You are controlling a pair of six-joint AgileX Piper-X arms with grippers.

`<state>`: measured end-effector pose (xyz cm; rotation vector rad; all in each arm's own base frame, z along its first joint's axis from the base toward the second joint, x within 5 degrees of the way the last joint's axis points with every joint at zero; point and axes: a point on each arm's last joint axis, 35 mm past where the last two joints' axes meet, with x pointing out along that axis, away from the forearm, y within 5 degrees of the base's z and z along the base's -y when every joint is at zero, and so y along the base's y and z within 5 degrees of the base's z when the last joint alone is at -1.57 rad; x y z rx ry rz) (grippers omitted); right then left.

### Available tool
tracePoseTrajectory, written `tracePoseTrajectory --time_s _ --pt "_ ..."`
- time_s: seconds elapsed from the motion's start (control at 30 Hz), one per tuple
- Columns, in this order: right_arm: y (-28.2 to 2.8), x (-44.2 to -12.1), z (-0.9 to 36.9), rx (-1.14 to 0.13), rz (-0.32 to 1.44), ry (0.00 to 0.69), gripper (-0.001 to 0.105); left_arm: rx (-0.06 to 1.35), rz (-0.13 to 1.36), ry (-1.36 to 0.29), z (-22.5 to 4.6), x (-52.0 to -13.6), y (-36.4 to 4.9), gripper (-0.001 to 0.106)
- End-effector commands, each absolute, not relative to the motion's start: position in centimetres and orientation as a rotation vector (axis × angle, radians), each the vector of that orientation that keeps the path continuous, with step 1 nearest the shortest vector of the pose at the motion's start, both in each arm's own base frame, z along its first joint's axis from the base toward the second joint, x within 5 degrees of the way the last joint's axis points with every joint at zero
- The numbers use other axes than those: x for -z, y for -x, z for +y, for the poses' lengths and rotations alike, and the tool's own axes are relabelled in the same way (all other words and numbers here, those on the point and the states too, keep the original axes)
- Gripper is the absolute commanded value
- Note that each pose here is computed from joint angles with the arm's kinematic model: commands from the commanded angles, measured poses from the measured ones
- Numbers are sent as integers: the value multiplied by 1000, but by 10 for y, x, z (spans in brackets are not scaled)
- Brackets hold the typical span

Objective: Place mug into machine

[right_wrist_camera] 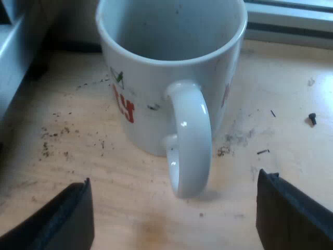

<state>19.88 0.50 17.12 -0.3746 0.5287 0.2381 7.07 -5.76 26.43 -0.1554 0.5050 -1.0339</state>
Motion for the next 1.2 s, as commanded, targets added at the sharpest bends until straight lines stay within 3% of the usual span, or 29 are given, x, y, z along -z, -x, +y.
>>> tracePoseTrajectory --time_s 0.03,1.0,1.1,1.17,1.2 --pt "-210 -167 6 -238 494 390 67 1055 491 160 -59 -267 -71 89" --pt "-257 -126 7 -290 522 373 61 1055 491 160 -59 -267 -71 89" --pt "-257 -126 7 -290 522 373 38 1055 491 160 -59 -267 -71 89" --pt "-257 -126 7 -290 522 373 13 1055 491 160 -59 -267 -71 89" --pt "-257 -126 7 -290 522 373 5 1055 491 160 -59 -267 -71 89"
